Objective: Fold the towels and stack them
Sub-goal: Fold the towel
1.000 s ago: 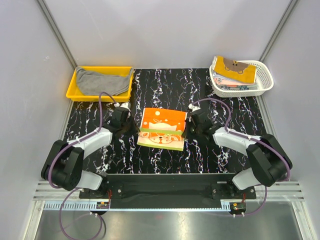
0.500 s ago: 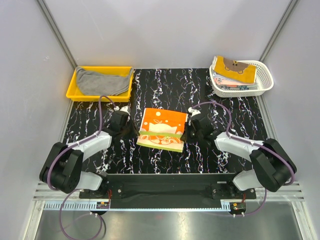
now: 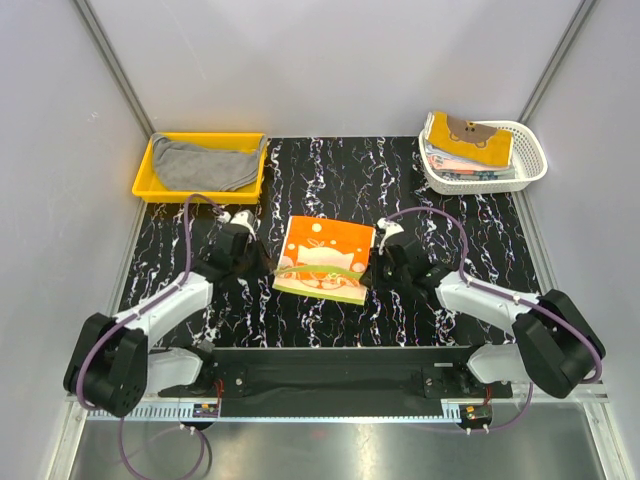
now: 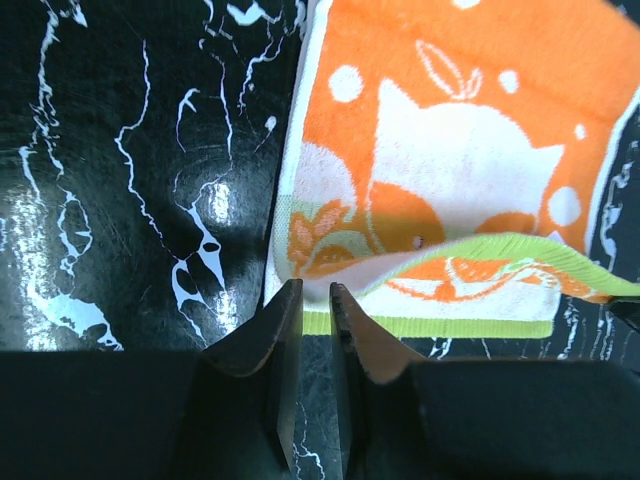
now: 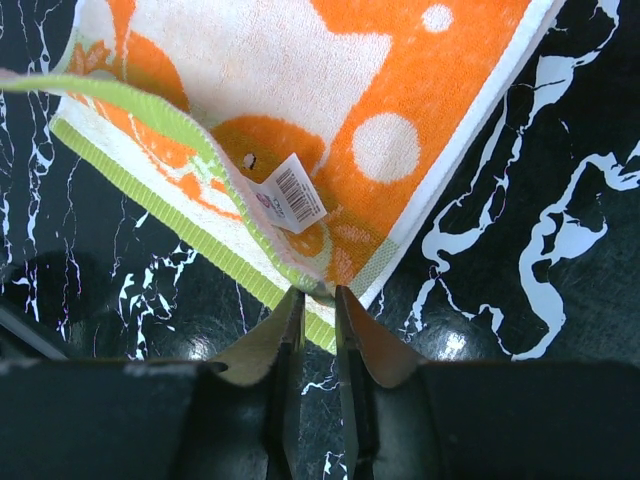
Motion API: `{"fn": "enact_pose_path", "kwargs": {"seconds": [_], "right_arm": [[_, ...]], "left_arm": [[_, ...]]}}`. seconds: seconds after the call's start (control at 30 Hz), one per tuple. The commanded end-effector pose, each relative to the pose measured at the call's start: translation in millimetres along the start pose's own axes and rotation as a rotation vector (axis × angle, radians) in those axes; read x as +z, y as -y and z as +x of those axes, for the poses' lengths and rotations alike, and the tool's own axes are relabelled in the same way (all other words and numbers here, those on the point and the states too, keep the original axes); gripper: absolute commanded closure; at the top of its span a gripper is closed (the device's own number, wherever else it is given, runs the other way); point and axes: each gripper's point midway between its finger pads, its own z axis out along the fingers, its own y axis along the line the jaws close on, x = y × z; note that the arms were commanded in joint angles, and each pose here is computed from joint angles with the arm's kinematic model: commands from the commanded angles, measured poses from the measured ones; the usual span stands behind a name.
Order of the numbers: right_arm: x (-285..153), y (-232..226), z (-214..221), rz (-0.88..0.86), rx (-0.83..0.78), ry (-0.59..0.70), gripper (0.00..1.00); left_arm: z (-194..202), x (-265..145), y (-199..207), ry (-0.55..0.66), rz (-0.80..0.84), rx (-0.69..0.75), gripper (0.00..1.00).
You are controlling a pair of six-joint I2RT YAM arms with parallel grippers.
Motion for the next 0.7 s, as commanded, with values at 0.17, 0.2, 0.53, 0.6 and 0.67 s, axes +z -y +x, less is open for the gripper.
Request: {"fn": "enact_pose_path", "kwargs": {"seconds": [0.17,0.2,0.53,0.6,0.67], "right_arm": [[-2.9,-10.1,3.1,-0.039,-0.022,0.009,0.76],[-2.6,-10.4,4.7,-0.039,-0.020,0.005,0.76],[-21.1,-15.0,7.0,-0.030,0.058,0.018,0.64],[-26.4,-9.0,3.2,0.012,0.085,0.037,0.62],[-31.1,-4.1,-8.9,0.060,0.111,0.086,0.58]], "left_arm": [[-22.7,-24.9,9.2,0.095,0.011,0.002,0.74],[-23.2,-25.0,9.9,0.094,0.012,0.001,0.74],[-25.8,-4.6,12.2,0.048,-0.013,-0.024,0.69],[-25.9,3.5,9.8,0.031,-0.033,-0.022,0.68],[-31.9,7.8,13.5,0.031,-0.033,-0.017,0.66]]}}
